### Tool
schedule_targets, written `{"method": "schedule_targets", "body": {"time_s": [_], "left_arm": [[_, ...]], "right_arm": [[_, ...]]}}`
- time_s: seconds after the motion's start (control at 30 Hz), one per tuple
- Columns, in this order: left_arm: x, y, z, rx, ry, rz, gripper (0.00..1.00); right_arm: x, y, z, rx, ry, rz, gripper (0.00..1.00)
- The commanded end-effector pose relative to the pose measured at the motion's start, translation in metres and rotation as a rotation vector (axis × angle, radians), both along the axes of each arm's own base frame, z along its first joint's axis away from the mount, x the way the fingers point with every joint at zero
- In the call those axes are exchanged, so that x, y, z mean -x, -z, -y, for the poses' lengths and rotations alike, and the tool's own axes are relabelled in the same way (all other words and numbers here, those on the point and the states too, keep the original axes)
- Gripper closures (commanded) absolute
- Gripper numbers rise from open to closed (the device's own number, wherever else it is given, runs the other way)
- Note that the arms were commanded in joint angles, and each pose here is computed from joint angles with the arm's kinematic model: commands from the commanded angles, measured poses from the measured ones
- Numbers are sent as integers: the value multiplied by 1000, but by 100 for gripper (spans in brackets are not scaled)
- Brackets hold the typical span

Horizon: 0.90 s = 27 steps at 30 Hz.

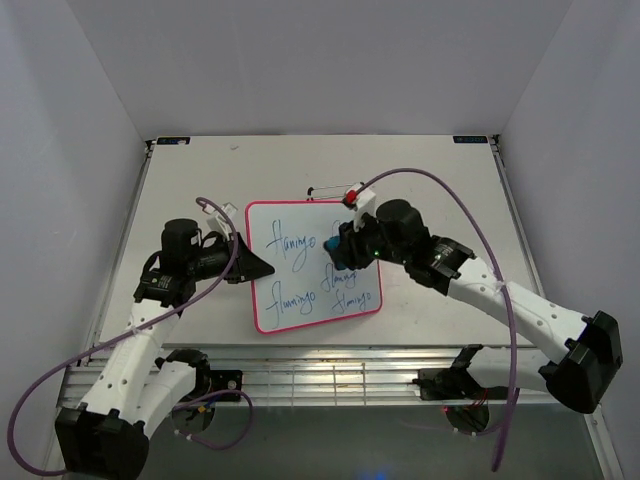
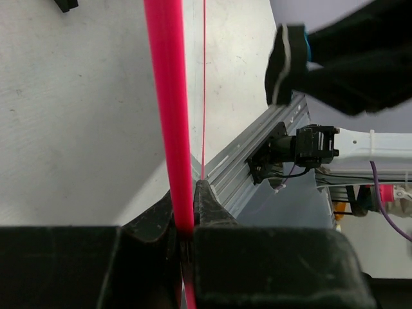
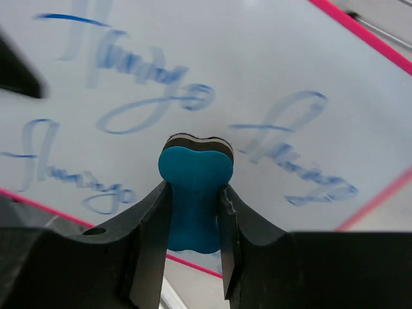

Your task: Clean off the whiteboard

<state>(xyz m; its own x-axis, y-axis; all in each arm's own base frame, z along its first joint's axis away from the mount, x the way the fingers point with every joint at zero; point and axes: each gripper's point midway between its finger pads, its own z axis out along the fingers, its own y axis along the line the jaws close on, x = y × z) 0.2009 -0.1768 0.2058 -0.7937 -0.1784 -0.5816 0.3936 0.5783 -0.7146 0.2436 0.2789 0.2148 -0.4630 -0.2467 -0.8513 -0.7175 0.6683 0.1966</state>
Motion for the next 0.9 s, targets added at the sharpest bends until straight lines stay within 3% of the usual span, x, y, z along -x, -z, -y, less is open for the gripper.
{"method": "schedule_targets", "body": {"time_s": [0.0,0.23,0.5,0.87], "left_arm": [[-7,2,4,2,56,92,100],[-4,9,5,17,59,117,100],[0,12,10,56,96,120,100],[5,15,14,74,126,111,100]], "right_arm": [[24,-38,-53,-112,-118,133,70],[20,-45,-106,-16,-113,171,70],[18,-51,-145,-13,-140,233,70],[-31,-6,-112,181,8,327,69]]}}
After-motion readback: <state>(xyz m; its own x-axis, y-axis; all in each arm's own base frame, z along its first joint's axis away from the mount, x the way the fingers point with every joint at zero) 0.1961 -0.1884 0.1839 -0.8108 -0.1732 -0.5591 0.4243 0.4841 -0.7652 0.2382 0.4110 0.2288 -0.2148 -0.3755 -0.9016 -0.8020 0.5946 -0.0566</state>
